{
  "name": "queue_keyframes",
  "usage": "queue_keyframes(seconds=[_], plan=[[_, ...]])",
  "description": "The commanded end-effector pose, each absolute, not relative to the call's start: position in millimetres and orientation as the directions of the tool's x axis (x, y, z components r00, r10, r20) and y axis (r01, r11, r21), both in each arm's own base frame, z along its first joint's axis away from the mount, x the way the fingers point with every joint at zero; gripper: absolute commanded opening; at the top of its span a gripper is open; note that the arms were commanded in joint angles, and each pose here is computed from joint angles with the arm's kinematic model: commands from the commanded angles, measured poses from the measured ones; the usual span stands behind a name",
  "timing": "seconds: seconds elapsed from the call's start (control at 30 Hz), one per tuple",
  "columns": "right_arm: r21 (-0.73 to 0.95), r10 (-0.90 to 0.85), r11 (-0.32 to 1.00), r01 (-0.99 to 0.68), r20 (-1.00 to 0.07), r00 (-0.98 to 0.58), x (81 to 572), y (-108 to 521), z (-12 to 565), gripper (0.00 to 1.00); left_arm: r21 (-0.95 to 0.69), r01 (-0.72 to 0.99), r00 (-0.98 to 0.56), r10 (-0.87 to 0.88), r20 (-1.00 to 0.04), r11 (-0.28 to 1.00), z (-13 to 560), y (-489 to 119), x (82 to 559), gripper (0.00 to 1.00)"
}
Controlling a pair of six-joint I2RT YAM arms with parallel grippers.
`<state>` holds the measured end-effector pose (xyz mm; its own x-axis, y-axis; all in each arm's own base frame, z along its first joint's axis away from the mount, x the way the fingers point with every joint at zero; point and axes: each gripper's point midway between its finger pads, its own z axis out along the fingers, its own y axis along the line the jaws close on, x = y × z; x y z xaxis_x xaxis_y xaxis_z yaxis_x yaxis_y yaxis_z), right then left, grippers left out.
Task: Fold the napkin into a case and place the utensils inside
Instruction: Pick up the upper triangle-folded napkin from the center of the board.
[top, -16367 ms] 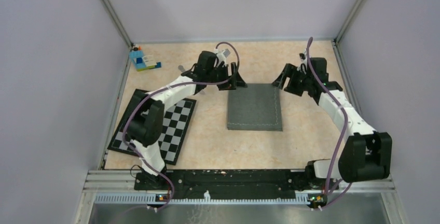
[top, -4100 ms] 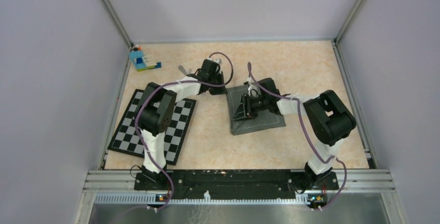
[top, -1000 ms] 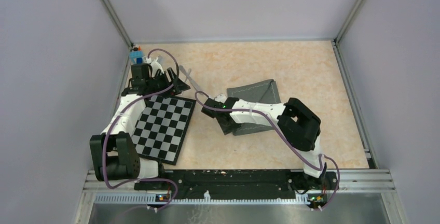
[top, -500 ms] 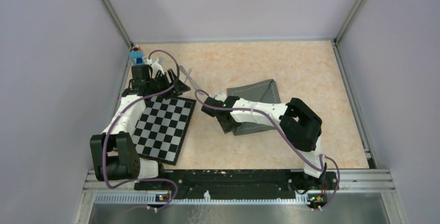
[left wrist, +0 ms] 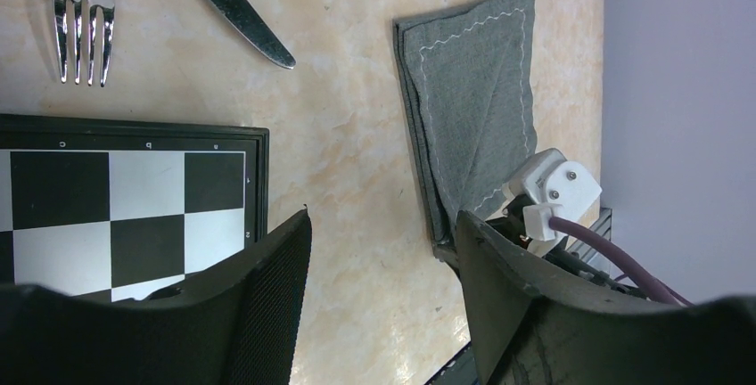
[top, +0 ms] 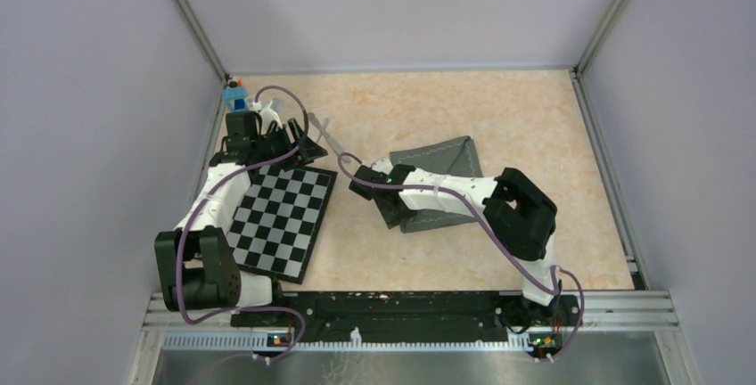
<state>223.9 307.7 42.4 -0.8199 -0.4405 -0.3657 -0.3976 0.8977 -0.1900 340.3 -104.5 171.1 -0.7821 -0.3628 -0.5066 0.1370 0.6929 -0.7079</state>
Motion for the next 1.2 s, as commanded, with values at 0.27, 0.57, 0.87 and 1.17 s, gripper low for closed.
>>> queue_keyframes(seconds=[0.27,0.57,0.87,1.17], plan=[[-0.166,-0.457,0.889,-0.426,-0.312,-0.833,218.1,302.2,11.4,0.40,-0.698,0.195,-0.755,-0.349,-0.555,0.689,180.6,-104.5,342.6,0.65],[-0.179,-0.488,0.872,-0.455,-0.255,-0.835,208.4,287.5,-26.4,0.33,-0.696,0.191,-0.758,-0.347,-0.553,0.692,178.6,-104.0,342.7,0.65],[-0.166,-0.540,0.839,-0.519,-0.376,-0.753,227.1,293.4,-1.4,0.00,-0.717,0.200,-0.773,-0.342,-0.534,0.668,172.8,-108.4,341.0,0.70],[0.028,-0.456,0.825,-0.564,-0.556,-0.695,227.1,304.4,61.7,0.00,-0.856,0.194,-0.837,-0.374,-0.399,0.480,162.8,-173.8,324.6,0.83]])
